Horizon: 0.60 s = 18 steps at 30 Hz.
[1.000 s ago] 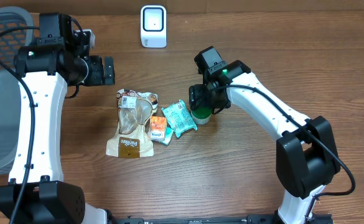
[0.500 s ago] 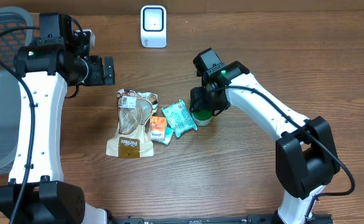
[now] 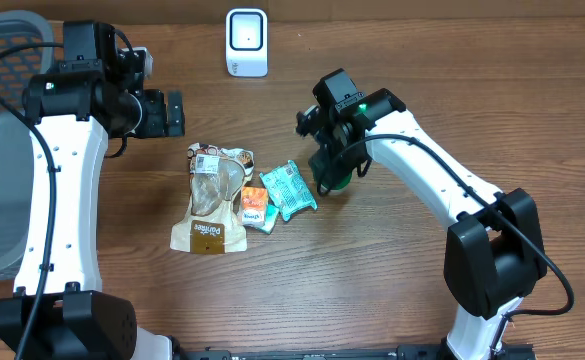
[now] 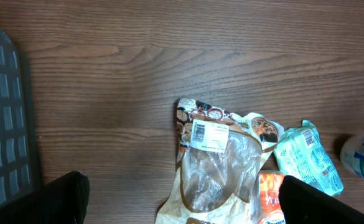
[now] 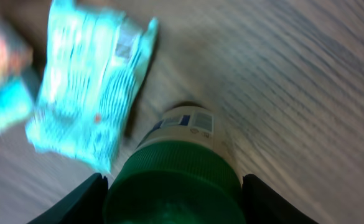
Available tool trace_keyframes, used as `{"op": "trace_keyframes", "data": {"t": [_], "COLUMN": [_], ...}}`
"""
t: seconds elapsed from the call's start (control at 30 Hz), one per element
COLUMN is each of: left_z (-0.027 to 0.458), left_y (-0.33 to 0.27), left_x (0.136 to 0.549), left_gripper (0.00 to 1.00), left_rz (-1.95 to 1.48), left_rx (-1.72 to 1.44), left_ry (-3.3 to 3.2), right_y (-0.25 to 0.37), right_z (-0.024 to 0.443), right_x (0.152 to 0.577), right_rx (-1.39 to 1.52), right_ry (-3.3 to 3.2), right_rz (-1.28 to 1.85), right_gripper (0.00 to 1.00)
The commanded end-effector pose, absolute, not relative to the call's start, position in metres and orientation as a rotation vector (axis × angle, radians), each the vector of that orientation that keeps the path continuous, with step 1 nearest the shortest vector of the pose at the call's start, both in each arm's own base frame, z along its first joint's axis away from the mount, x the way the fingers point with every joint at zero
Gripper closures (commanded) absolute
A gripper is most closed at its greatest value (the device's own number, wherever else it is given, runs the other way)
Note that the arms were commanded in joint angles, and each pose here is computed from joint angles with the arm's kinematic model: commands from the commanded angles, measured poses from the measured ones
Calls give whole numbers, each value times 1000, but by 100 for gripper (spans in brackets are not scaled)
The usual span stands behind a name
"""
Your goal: Scan the item barcode
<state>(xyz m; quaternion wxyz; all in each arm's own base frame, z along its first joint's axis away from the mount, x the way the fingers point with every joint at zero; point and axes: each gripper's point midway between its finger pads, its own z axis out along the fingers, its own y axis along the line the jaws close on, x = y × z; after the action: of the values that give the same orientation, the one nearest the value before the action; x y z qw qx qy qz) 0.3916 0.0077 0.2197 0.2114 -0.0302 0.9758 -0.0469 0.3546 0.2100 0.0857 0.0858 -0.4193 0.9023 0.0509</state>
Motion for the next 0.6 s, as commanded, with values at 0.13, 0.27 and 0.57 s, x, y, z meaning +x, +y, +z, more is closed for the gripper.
{"op": "trace_keyframes", "data": {"t": [0.13, 0.27, 0.57], "left_z": [224, 224, 224], "left_y": [8, 8, 8], "left_x": [396, 396, 396], "left_gripper": [1, 0, 0], "left_rz": [-141, -141, -141], "left_rx": [-59, -59, -59], "left_ry": [2694, 2693, 2694], "right_y": [209, 208, 219], "right_z": [97, 96, 97], "right_x": [358, 356, 347], "right_rx": [-1984, -2120, -2142], "right_ry": [2153, 2029, 1977], "right_rz": [54, 41, 156], "right_gripper": [54, 53, 49]}}
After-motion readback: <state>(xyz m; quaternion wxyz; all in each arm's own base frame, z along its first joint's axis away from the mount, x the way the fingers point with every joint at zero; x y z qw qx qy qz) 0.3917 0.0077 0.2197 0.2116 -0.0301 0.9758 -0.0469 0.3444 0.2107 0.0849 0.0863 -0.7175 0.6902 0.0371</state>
